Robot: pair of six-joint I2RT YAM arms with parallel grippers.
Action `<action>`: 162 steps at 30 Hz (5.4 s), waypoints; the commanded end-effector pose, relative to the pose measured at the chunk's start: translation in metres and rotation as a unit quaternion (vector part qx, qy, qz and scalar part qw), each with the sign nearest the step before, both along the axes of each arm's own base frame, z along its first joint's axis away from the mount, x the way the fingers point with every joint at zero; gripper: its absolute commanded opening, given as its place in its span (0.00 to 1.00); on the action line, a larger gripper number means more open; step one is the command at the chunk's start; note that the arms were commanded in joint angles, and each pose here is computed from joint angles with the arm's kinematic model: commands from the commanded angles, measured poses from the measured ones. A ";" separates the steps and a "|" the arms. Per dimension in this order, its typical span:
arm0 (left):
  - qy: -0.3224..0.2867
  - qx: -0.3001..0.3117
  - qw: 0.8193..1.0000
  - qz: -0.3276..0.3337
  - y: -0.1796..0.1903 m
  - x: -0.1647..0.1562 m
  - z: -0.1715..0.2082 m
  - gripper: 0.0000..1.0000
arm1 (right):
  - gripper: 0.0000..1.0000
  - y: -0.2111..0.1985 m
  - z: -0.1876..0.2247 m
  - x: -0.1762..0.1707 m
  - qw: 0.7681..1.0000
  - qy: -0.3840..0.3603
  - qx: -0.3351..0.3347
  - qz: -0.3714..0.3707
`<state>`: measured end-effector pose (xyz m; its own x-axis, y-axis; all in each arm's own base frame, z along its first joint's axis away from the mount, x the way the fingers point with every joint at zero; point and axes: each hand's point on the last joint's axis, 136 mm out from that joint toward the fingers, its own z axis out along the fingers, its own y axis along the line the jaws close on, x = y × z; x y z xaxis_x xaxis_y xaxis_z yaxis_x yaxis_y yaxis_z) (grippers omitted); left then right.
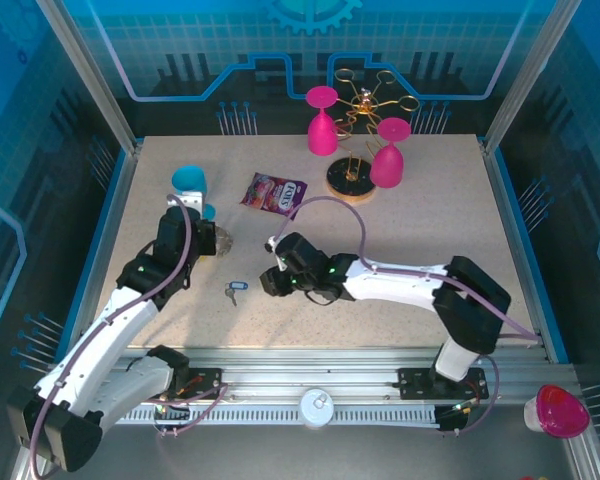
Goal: Put the keys on the keyring
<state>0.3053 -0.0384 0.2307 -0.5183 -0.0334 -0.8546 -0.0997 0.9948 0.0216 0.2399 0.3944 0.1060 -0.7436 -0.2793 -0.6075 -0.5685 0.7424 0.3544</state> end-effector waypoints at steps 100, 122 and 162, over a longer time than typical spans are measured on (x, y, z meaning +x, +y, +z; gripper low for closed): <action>0.006 0.071 0.857 -0.510 -0.197 -0.049 -0.082 0.00 | 0.14 -0.177 -0.081 -0.050 0.972 0.191 -0.132 -0.034; 0.003 0.075 0.857 -0.511 -0.196 -0.049 -0.080 0.00 | 0.00 -0.178 -0.064 -0.051 0.976 0.173 -0.128 -0.026; -0.065 0.010 0.802 -0.594 -0.226 -0.077 -0.060 0.00 | 0.00 -0.077 0.104 -0.027 0.943 -0.186 0.142 0.236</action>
